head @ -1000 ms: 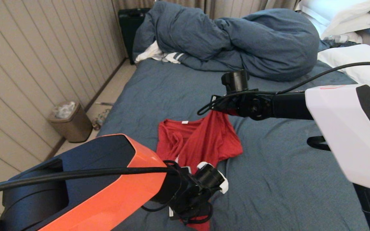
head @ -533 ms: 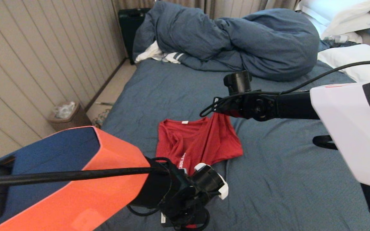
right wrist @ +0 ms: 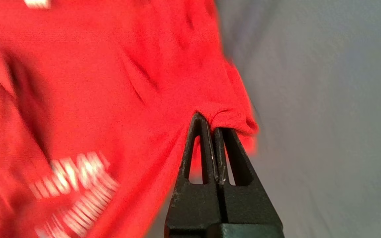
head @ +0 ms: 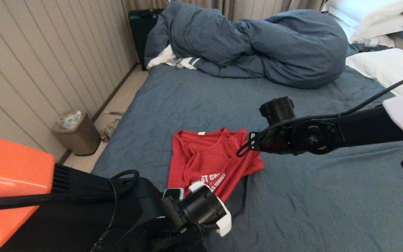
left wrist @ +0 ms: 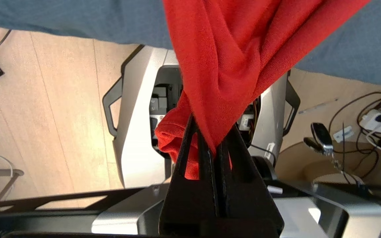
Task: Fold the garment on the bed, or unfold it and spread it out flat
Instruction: Fold the red T-shirt
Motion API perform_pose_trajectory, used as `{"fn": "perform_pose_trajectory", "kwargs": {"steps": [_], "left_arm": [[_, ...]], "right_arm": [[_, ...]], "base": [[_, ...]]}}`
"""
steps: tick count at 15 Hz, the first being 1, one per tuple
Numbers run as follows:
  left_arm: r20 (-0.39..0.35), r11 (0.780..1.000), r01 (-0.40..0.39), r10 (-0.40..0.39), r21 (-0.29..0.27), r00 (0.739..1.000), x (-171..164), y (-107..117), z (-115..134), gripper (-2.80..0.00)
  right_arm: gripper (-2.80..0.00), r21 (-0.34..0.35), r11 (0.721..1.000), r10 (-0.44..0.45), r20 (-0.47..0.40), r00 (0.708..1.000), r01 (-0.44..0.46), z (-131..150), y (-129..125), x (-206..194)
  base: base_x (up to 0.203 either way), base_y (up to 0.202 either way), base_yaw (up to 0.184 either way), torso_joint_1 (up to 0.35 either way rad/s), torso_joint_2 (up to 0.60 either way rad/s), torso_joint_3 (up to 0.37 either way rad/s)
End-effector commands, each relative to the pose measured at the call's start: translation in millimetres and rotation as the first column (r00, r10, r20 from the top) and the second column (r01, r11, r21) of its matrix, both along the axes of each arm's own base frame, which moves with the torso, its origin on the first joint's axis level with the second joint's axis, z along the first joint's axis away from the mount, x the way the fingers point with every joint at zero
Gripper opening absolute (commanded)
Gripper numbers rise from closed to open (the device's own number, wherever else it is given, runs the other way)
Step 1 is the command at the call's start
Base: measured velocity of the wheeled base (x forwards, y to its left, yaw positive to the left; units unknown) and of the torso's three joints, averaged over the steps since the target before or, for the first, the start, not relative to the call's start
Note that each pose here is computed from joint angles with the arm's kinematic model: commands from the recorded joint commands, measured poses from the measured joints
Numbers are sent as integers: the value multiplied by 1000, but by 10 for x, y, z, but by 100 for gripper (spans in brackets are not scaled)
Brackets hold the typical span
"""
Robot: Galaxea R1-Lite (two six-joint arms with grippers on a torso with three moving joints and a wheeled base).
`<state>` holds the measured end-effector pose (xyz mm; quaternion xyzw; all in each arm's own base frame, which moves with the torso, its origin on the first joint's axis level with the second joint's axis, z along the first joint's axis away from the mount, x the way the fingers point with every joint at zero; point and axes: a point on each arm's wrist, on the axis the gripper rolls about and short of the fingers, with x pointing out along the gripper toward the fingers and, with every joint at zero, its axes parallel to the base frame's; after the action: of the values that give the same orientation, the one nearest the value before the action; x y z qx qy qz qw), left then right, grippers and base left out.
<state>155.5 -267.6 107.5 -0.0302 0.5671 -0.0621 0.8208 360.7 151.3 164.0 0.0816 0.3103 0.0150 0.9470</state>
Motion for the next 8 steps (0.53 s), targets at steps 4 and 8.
{"fn": "perform_pose_trajectory", "kwargs": {"steps": [4,8], "left_arm": [[26,1000,5,-4,-28,1000,-88,153,129,-280],[50,998,-8,11,-67,999,-31,179,160,-280]], "right_arm": [[-280,-12,1000,24,-94,995,-25,-51,-257,-610],[-280,-18,998,61,-149,987,-65,-139,-309,-927]], "base": [[0,0,0,0,0,0],[0,0,0,0,0,0]]}}
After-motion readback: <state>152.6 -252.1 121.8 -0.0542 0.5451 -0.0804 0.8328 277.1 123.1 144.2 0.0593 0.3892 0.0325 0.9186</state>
